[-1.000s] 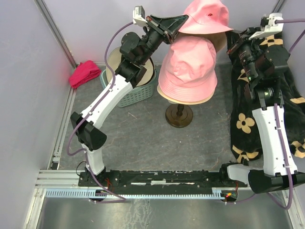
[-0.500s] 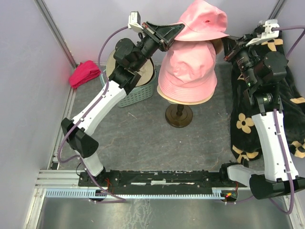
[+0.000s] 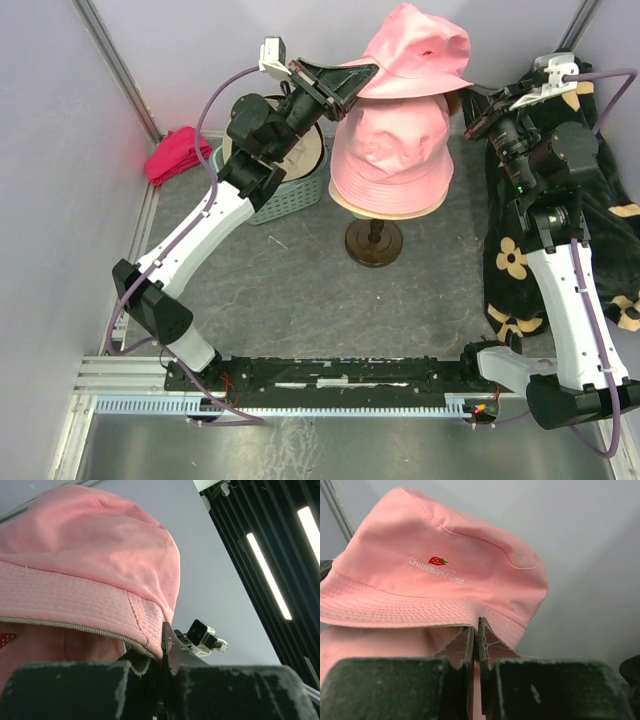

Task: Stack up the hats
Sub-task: Stack the hat on the hat.

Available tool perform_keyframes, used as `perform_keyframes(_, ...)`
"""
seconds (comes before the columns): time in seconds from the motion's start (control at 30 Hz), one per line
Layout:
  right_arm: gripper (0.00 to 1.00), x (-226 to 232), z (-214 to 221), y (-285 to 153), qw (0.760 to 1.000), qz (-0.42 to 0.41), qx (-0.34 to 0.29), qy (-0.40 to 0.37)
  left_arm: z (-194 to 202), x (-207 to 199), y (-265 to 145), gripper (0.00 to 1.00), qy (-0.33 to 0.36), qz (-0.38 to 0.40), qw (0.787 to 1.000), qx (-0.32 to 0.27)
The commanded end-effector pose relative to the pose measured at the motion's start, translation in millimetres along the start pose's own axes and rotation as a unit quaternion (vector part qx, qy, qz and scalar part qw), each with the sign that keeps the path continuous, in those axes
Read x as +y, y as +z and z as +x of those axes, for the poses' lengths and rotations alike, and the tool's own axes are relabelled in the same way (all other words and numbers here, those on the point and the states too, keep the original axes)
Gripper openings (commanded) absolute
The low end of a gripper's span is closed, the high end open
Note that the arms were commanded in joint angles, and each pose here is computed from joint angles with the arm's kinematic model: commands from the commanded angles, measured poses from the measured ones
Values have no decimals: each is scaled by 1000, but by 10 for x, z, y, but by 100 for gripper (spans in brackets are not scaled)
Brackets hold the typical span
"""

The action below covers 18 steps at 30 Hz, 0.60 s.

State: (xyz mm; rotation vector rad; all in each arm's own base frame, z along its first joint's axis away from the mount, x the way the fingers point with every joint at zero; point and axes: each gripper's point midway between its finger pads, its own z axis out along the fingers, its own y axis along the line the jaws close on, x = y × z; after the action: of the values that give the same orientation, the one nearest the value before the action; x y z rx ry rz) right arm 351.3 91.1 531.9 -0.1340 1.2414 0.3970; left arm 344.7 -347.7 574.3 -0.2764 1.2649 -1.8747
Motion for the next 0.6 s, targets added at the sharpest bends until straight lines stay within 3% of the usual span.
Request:
perform_keyframes(0.0,4,-450,-503,-153,989,115,-88,-37,-405,-1125,-374,3,62,132,987,-71)
perform_keyframes(0.57,3,-410,-430,-335,987,113,-105,-44,-265,-1013,-699,3,33,140,987,-78)
